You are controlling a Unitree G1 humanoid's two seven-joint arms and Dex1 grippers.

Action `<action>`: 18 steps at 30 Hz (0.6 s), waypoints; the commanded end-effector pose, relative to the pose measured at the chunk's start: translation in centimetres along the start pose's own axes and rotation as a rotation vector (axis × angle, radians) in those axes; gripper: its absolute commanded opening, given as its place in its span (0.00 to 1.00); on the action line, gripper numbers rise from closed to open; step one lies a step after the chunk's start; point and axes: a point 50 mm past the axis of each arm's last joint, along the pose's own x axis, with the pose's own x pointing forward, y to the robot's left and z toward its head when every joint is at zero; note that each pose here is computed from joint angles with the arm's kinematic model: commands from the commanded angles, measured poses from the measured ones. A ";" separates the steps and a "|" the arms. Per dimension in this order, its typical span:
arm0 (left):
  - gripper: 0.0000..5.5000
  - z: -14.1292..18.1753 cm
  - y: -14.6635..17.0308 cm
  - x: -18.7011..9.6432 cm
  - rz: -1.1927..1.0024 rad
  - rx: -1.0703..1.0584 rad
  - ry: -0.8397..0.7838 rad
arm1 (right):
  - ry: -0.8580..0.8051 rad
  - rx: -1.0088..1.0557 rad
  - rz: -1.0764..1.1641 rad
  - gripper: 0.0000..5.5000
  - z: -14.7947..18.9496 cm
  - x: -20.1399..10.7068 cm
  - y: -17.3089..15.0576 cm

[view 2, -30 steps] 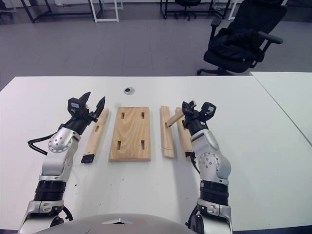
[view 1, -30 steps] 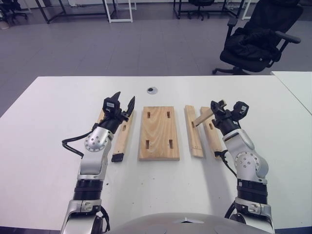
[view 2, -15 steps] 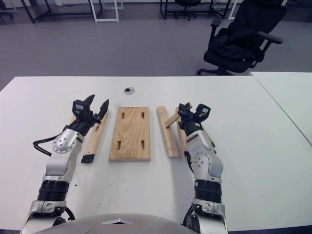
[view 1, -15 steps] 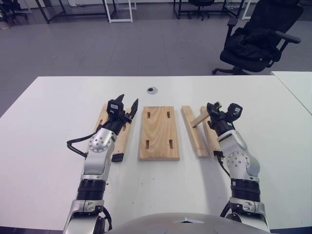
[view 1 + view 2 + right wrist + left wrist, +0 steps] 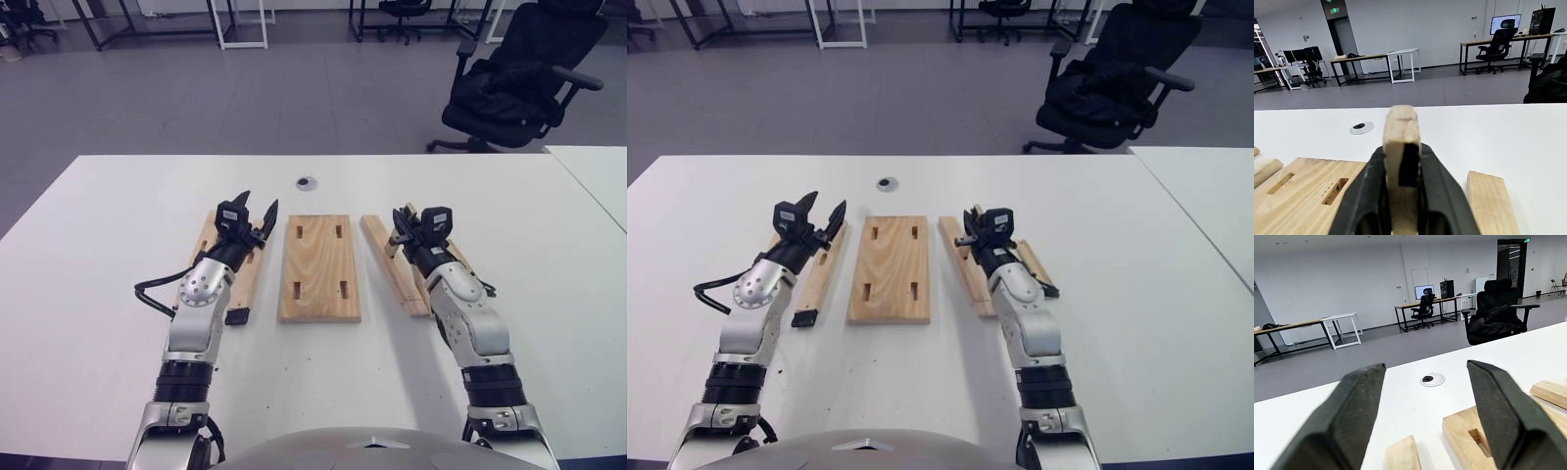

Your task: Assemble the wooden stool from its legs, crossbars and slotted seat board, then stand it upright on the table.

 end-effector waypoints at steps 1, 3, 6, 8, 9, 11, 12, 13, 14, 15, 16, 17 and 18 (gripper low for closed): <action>0.55 -0.4 0.0 -0.1 -0.005 0.006 0.025 | 0.280 -0.019 -0.036 0.08 -6.4 -2.4 -1.2; 0.55 -0.5 -0.1 -0.1 -0.007 0.010 0.026 | 0.287 -0.017 -0.027 0.08 -6.9 -2.6 -1.3; 0.55 -0.5 -0.1 0.0 -0.009 0.016 0.027 | 0.218 -0.035 -0.009 0.08 -5.9 -2.1 -1.1; 0.55 -0.5 0.0 0.0 -0.007 0.019 0.025 | 0.134 -0.051 0.003 0.08 -4.4 -1.4 -1.0; 0.55 -0.4 0.0 0.1 -0.006 0.022 0.019 | 0.095 -0.056 0.016 0.08 -3.6 -1.1 -0.8; 0.55 -0.2 0.1 0.3 -0.003 0.027 0.004 | 0.044 -0.073 0.044 0.15 -2.4 -0.5 -0.6; 0.55 0.0 0.1 0.4 -0.005 0.038 -0.009 | 0.024 -0.072 0.055 0.19 -1.9 -0.3 -0.5; 0.55 0.2 0.4 0.4 0.001 0.045 -0.026 | 0.006 -0.070 0.068 0.22 -1.3 -0.1 -0.3; 0.55 0.5 0.9 0.4 0.019 0.043 -0.041 | -0.010 -0.067 0.084 0.27 -0.8 0.1 0.0; 0.55 0.6 1.3 0.4 0.034 0.043 -0.052 | -0.005 -0.084 0.104 0.29 -0.5 0.3 0.2; 0.55 0.6 1.5 0.4 0.042 0.042 -0.057 | 0.009 -0.099 0.116 0.33 -0.4 0.4 0.2; 0.55 0.7 1.5 0.5 0.042 0.043 -0.060 | 0.058 -0.117 0.115 0.38 -0.5 0.5 0.1; 0.55 0.7 1.4 0.6 0.036 0.049 -0.063 | 0.113 -0.130 0.107 0.40 -0.6 0.5 -0.1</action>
